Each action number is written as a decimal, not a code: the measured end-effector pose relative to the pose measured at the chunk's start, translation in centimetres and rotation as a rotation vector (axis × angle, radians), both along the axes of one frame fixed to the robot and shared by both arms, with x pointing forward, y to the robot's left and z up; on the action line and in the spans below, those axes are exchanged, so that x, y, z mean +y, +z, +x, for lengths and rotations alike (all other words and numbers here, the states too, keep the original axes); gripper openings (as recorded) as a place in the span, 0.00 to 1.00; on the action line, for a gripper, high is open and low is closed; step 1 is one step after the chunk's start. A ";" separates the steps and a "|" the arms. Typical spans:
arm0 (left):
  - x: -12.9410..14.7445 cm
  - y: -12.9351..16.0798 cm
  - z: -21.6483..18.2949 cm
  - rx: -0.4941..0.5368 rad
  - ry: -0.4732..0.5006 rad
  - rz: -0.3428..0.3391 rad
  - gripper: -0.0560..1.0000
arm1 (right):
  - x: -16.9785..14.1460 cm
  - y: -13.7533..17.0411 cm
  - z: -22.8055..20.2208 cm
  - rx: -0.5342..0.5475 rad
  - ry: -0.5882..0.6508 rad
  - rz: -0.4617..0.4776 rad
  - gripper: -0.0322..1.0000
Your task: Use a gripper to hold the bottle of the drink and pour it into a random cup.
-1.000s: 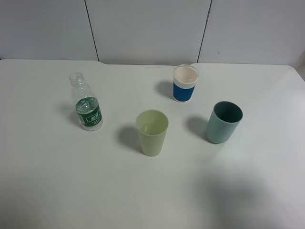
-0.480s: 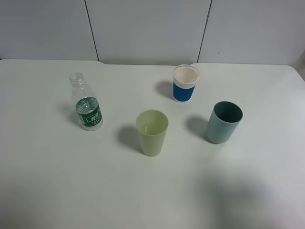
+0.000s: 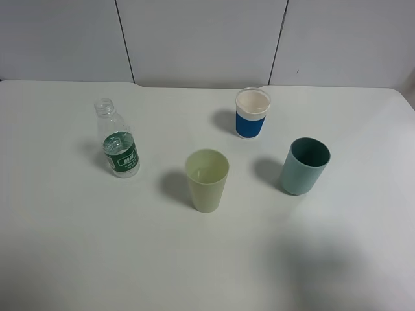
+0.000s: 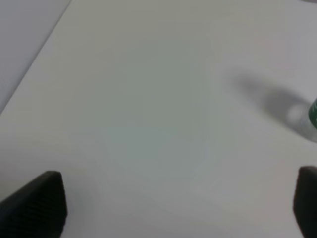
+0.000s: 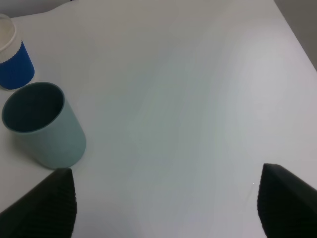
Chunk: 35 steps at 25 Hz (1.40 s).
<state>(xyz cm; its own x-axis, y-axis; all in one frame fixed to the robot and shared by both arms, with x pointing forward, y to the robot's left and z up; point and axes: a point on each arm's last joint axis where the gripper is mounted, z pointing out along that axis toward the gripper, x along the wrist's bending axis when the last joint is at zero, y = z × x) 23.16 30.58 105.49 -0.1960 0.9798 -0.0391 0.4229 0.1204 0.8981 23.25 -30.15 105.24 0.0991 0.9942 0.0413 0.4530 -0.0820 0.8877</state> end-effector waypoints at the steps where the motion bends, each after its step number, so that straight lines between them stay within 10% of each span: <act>1: 0.0 0.0 0.0 0.000 0.000 0.000 0.92 | 0.0 0.0 0.0 0.000 0.000 0.000 0.75; 35: 0.0 0.0 0.0 0.000 0.000 0.000 0.92 | 0.0 0.0 0.0 0.000 0.000 0.000 0.75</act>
